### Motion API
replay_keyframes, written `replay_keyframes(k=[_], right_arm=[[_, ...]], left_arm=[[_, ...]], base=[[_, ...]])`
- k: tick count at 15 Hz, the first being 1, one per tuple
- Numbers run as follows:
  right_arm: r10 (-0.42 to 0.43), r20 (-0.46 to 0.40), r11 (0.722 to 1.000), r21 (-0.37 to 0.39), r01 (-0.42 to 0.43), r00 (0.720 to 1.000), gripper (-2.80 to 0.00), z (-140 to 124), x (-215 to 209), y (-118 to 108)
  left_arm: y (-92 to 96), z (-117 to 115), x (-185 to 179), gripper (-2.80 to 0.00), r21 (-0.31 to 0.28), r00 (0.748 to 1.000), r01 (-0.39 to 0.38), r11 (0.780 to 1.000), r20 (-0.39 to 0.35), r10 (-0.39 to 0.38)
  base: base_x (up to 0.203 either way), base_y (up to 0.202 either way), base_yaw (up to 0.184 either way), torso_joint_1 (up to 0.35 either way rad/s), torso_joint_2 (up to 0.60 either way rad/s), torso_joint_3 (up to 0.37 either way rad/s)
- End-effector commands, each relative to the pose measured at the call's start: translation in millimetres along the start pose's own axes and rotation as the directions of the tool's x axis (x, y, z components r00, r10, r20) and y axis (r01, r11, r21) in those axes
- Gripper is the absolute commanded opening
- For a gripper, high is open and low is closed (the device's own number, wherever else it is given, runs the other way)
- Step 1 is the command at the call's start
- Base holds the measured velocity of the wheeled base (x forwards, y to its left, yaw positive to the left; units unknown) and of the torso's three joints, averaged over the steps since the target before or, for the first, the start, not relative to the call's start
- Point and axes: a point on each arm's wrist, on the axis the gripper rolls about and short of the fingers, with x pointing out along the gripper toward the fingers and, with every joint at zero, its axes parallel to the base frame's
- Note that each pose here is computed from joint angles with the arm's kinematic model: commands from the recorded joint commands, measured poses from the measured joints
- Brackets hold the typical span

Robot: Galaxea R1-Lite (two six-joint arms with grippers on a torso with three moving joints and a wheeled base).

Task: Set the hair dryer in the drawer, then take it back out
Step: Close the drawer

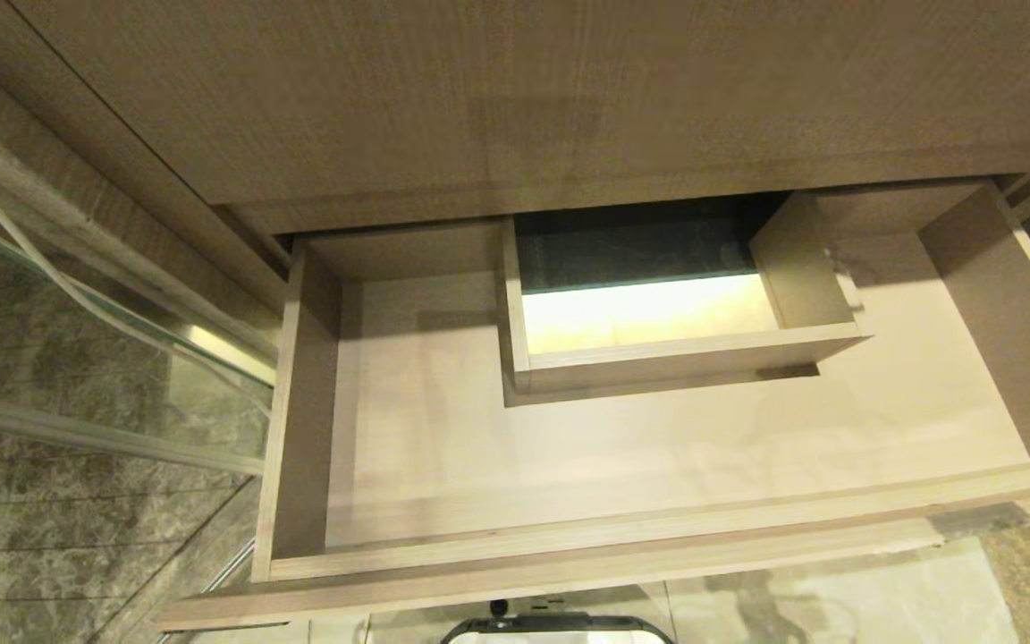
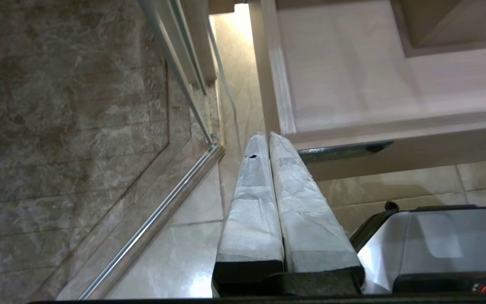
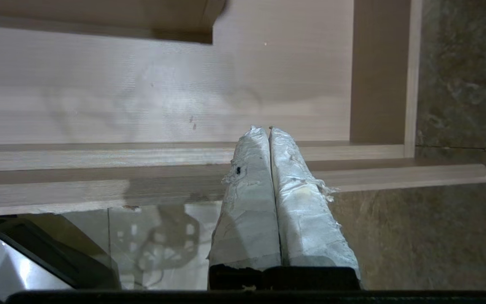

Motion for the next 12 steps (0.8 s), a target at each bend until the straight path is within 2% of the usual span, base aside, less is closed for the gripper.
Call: replay_keyframes(k=[1, 4, 6, 8, 12], right_arm=[[-0.001, -0.019, 1.0, -0.002, 0.001, 1.0, -2.8, -2.1, 0.9, 0.4], [-0.111, -0.105, 0.994, -0.009, 0.11, 0.988, -2.8, -12.2, 4.5, -0.2], [-0.175, -0.229, 0.985, -0.037, 0.171, 0.957, -2.8, -30.3, 10.1, 2.4], [-0.181, -0.326, 0.983, -0.056, 0.172, 0.928, -2.8, -42.9, 14.0, 5.4], [-0.135, -0.463, 0.991, -0.07, 0.116, 0.876, -2.8, -56.9, 31.8, 10.1]], left_arm=[[0.0, -0.4, 0.1, -2.8, 0.0, 1.0, 0.0, 1.0, -0.001, 0.0], [0.0, -0.4, 0.1, -2.8, 0.0, 1.0, 0.0, 1.0, -0.001, 0.0], [0.0, -0.4, 0.1, -2.8, 0.0, 1.0, 0.0, 1.0, -0.001, 0.0], [0.0, -0.4, 0.1, -2.8, 0.0, 1.0, 0.0, 1.0, -0.001, 0.0], [0.0, -0.4, 0.1, -2.8, 0.0, 1.0, 0.0, 1.0, -0.001, 0.0]], base=[[0.0, 0.0, 0.0, -0.116, 0.19, 0.123], [0.0, 0.0, 0.0, -0.039, 0.12, 0.042], [0.0, 0.0, 0.0, 0.0, 0.1, 0.041], [0.0, 0.0, 0.0, 0.002, 0.03, 0.041], [0.0, 0.0, 0.0, 0.001, 0.0, 0.017]])
